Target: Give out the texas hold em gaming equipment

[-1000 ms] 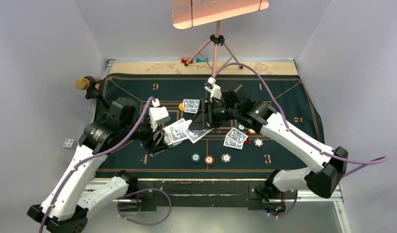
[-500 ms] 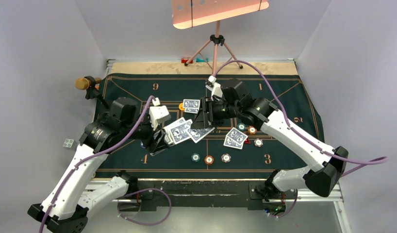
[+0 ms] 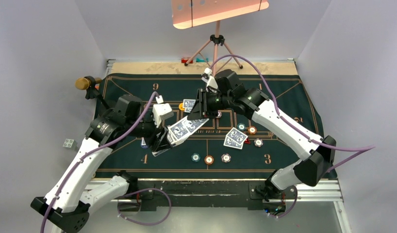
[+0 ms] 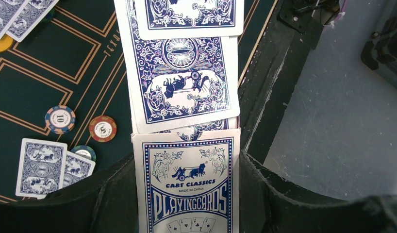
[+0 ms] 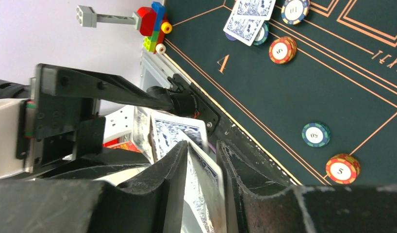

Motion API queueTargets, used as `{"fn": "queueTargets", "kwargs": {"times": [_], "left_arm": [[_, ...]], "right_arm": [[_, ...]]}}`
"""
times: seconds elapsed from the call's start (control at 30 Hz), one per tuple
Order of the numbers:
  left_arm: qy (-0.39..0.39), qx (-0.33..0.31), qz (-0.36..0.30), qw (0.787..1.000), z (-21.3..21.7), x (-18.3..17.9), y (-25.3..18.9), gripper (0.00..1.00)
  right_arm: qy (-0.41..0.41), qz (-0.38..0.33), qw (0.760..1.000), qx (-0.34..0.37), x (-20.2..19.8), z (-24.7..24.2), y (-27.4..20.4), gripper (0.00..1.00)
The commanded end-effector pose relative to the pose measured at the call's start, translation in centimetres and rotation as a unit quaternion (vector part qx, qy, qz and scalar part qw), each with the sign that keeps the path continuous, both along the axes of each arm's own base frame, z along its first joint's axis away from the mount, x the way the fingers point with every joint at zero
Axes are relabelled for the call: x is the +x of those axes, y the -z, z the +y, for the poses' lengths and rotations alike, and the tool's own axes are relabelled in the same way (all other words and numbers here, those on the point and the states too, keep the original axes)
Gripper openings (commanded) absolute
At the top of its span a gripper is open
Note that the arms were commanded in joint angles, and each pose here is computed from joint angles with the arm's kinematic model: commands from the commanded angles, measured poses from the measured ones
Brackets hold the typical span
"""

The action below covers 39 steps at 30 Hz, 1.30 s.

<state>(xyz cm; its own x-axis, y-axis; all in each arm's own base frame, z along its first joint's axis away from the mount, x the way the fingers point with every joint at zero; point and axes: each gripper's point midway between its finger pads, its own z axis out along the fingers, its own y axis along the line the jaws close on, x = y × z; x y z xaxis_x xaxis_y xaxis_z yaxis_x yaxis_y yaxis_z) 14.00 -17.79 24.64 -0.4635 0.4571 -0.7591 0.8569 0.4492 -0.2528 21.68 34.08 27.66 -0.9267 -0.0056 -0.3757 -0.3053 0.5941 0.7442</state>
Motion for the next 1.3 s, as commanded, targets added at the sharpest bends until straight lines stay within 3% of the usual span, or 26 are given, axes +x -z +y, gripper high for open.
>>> {"fn": "queueTargets", "kwargs": {"times": [0.0, 0.43, 0.77, 1.27], "left_arm": [[0.005, -0.024, -0.004, 1.000, -0.8, 0.4, -0.9, 0.09], [-0.003, -0.023, -0.019, 1.000, -0.5, 0.5, -1.4, 0.06], [-0.006, -0.022, -0.015, 1.000, -0.4, 0.4, -1.2, 0.06], [-0.010, -0.027, -0.009, 1.000, -0.4, 0.3, -1.1, 0.06]], "right_arm": [[0.006, -0.028, 0.999, 0.024, 0.6, 0.2, -2.9, 0.32], [0.007, -0.027, 1.000, -0.012, 0.7, -0.7, -0.6, 0.43], [0.013, -0.025, 1.000, -0.012, 0.9, -0.9, -1.0, 0.31], [0.027, -0.080, 0.996, -0.003, 1.9, -1.6, -4.1, 0.31]]}}
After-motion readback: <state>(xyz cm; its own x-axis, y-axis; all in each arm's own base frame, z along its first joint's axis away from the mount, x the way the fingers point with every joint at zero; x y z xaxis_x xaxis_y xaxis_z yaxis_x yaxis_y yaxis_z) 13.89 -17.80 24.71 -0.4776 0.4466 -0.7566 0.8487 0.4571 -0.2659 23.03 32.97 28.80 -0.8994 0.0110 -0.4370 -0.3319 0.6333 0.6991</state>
